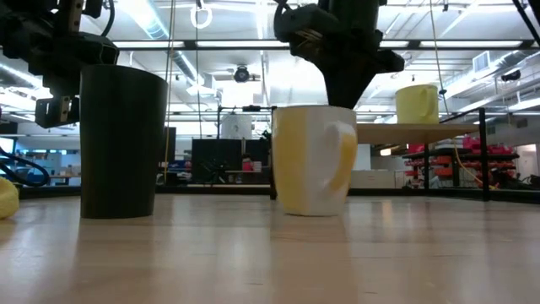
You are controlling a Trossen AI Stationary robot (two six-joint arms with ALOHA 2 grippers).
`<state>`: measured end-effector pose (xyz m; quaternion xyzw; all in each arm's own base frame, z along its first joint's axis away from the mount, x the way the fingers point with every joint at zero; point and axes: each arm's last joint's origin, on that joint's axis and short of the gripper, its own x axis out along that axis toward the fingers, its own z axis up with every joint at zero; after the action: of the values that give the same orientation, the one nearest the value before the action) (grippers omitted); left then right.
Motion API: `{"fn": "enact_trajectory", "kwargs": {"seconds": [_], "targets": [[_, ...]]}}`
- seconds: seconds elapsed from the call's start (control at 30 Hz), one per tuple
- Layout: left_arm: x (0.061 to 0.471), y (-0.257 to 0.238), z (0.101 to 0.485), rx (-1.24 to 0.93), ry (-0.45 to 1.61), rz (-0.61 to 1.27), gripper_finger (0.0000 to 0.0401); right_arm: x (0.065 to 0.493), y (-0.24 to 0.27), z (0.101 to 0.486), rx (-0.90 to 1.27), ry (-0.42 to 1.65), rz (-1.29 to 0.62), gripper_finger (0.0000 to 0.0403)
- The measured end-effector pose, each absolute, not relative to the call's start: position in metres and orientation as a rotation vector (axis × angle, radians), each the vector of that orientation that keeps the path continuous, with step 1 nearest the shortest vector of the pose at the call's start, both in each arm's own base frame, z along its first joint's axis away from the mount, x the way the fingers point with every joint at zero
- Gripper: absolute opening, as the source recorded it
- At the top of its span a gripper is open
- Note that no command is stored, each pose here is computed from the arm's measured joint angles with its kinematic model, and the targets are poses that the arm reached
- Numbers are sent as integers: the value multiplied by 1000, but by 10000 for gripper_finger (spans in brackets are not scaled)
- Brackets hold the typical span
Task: Stack small to large cups/mugs on shelf
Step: Put the yellow mug on the shelf
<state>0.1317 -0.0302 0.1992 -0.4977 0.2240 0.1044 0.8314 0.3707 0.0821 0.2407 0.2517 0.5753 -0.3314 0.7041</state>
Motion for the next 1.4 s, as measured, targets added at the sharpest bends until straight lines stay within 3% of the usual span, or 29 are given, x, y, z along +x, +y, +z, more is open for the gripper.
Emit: {"fn": "enact_trajectory", "kwargs": {"seconds": [0.47,1.4], "targets": [[132,-30,199,-1055,474,220,13,343,76,260,525,1387,-833,0],[132,-30,199,-1055,475,220,22,331,69,247,492,1533,-876,0]]}}
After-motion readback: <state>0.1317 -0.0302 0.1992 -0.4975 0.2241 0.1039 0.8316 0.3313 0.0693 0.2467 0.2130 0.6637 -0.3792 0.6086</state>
